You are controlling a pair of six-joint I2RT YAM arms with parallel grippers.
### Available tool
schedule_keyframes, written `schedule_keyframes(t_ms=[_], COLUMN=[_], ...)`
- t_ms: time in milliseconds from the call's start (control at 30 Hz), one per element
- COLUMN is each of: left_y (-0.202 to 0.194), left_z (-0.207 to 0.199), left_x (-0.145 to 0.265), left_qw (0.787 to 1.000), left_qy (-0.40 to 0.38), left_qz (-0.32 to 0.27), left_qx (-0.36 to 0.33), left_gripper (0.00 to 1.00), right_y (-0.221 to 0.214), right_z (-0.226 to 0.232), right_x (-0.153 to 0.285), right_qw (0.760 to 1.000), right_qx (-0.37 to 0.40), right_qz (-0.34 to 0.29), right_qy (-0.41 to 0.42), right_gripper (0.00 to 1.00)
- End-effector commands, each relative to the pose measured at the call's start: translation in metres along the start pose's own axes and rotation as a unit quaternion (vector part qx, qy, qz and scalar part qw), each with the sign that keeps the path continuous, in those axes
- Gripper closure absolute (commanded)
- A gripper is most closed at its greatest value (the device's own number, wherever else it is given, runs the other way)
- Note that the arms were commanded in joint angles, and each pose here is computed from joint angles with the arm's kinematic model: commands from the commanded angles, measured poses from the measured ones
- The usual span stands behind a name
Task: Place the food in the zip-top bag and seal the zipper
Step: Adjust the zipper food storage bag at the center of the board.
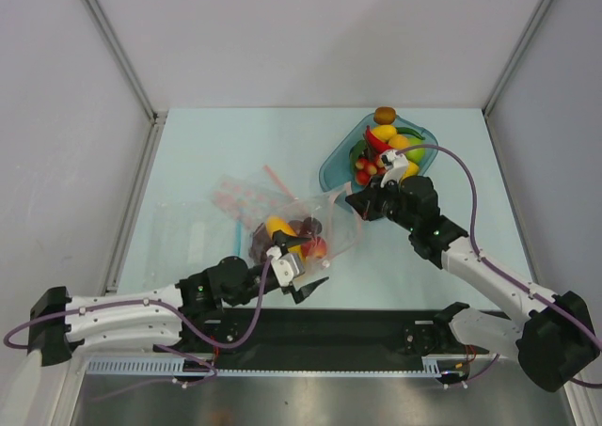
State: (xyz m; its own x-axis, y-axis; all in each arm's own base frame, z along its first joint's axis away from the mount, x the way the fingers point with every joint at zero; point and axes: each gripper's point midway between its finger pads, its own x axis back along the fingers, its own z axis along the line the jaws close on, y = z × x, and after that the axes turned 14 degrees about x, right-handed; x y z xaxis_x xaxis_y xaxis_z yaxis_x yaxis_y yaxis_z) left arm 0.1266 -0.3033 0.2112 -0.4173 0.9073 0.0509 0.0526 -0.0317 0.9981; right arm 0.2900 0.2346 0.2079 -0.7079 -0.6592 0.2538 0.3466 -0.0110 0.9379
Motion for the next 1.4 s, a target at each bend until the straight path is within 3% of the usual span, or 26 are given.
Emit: schedule_keyframes(t_ms=[0, 133, 267, 433, 633, 733, 767, 800, 1067, 1200, 1267, 1367], left_y=[0.024, 0.013, -0.002, -0.014, -0.016, -0.015, -0.019, -0.012, 0.02, 0.033, 0.043, 0.054], left_z=[0.006, 0.002, 0.003, 0.003, 0.018, 0.017, 0.016, 0.014, 0.002, -0.003, -0.006, -0.008], left_x=[0.003, 0.0, -0.01, -0.016, -0.018, -0.021, -0.019, -0.02, -0.009, -0.001, 0.005, 0.015], left_qw=[0.997, 0.997, 0.995, 0.992, 0.989, 0.988, 0.988, 0.989, 0.998, 0.999, 1.0, 1.0], left_qy=[0.018, 0.009, 0.018, 0.023, 0.065, 0.064, 0.061, 0.057, 0.041, 0.03, 0.021, 0.012], left_qz=[-0.049, -0.032, 0.012, 0.031, 0.036, 0.041, 0.053, 0.05, 0.034, 0.019, 0.009, -0.015], left_qx=[-0.05, -0.075, -0.102, -0.122, -0.131, -0.131, -0.132, -0.126, -0.035, -0.011, -0.001, 0.014], left_gripper=[0.03, 0.06, 0.18, 0.2, 0.51, 0.76, 0.95, 1.0, 1.0, 1.0, 1.0, 1.0], right_y=[0.01, 0.01, 0.01, 0.011, 0.012, 0.011, 0.012, 0.014, 0.035, 0.043, 0.051, 0.077], right_z=[0.005, 0.003, 0.003, 0.004, 0.005, 0.006, 0.006, 0.005, -0.004, -0.013, -0.012, 0.016], right_x=[-0.001, -0.001, 0.0, 0.001, 0.003, 0.003, 0.004, 0.006, 0.026, 0.038, 0.046, 0.067], right_qw=[1.0, 1.0, 1.0, 0.999, 0.999, 0.999, 0.999, 0.999, 0.998, 0.996, 0.994, 0.985], right_qx=[-0.001, -0.004, -0.007, -0.008, -0.012, -0.013, -0.011, -0.008, 0.033, 0.053, 0.068, 0.107], right_qz=[-0.022, -0.022, -0.023, -0.024, -0.031, -0.028, -0.029, -0.03, -0.05, -0.056, -0.072, -0.138], right_qy=[0.016, 0.016, 0.019, 0.022, 0.026, 0.028, 0.028, 0.026, -0.013, -0.047, -0.05, 0.011], right_gripper=[1.0, 1.0, 1.0, 1.0, 1.0, 1.0, 1.0, 1.0, 0.8, 0.62, 0.59, 0.63])
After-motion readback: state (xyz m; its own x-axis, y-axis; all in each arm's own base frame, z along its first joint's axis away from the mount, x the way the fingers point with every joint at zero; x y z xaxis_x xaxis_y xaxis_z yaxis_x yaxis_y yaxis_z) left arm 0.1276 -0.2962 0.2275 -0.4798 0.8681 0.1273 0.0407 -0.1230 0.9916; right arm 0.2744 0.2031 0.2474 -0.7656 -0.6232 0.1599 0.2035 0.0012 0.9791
